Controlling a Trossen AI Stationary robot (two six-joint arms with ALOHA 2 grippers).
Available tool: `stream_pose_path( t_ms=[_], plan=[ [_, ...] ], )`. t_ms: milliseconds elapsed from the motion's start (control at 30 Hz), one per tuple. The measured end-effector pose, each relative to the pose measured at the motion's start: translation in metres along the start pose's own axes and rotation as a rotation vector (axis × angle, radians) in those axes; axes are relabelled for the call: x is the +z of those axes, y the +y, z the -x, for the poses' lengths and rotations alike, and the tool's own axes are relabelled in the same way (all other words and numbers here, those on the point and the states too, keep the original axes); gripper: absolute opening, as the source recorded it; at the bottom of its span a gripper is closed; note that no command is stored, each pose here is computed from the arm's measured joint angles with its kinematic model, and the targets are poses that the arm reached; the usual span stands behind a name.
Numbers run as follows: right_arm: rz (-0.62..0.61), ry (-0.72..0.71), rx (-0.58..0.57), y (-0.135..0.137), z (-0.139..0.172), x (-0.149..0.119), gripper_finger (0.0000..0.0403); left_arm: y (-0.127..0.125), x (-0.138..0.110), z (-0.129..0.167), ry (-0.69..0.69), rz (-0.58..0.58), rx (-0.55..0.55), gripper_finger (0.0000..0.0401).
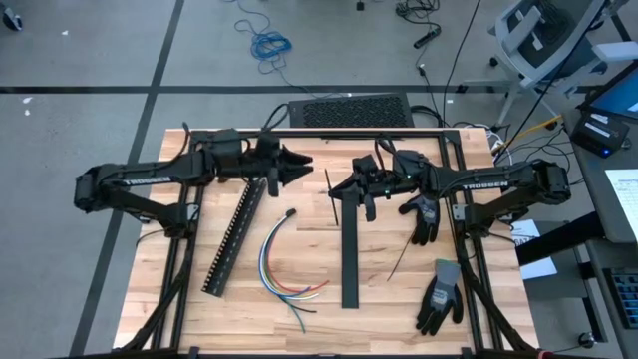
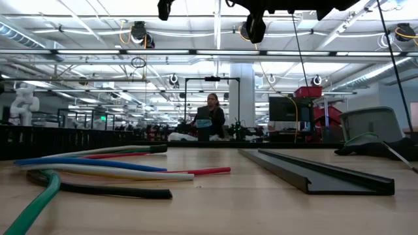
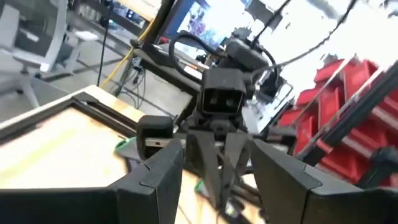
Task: Ziptie cables
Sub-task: Prepare the zip tie
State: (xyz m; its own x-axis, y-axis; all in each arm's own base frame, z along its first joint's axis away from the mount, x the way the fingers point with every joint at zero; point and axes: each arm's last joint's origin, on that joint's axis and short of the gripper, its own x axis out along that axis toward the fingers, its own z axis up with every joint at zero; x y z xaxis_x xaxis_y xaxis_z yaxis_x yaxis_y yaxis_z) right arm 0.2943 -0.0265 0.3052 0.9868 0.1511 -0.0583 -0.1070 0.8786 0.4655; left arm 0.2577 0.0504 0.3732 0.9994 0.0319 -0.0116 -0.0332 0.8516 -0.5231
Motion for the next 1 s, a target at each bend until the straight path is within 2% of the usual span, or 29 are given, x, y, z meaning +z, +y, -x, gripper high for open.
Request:
stream_pose_path(
  t_ms=[100,300,600,1000],
  plan=[
    [0.016,-0.005,-0.006,0.0,0.0,0.0,0.0,0.004,-0.003,-0.008,0.013,0.09,-0.015,0.0183],
    [0.028,-0.037,0.006,0.001,0.0,0.003,0.0,0.011,-0.011,-0.023,0.036,0.162,-0.023,0.0183],
    [0.052,-0.051,-0.02,0.0,0.0,0.004,0.0,0.009,-0.009,-0.031,-0.02,0.292,-0.086,0.0183],
    [0.057,-0.069,-0.041,-0.001,0.001,0.006,0.0,0.008,-0.012,-0.033,-0.019,0.333,-0.079,0.0183]
  ],
)
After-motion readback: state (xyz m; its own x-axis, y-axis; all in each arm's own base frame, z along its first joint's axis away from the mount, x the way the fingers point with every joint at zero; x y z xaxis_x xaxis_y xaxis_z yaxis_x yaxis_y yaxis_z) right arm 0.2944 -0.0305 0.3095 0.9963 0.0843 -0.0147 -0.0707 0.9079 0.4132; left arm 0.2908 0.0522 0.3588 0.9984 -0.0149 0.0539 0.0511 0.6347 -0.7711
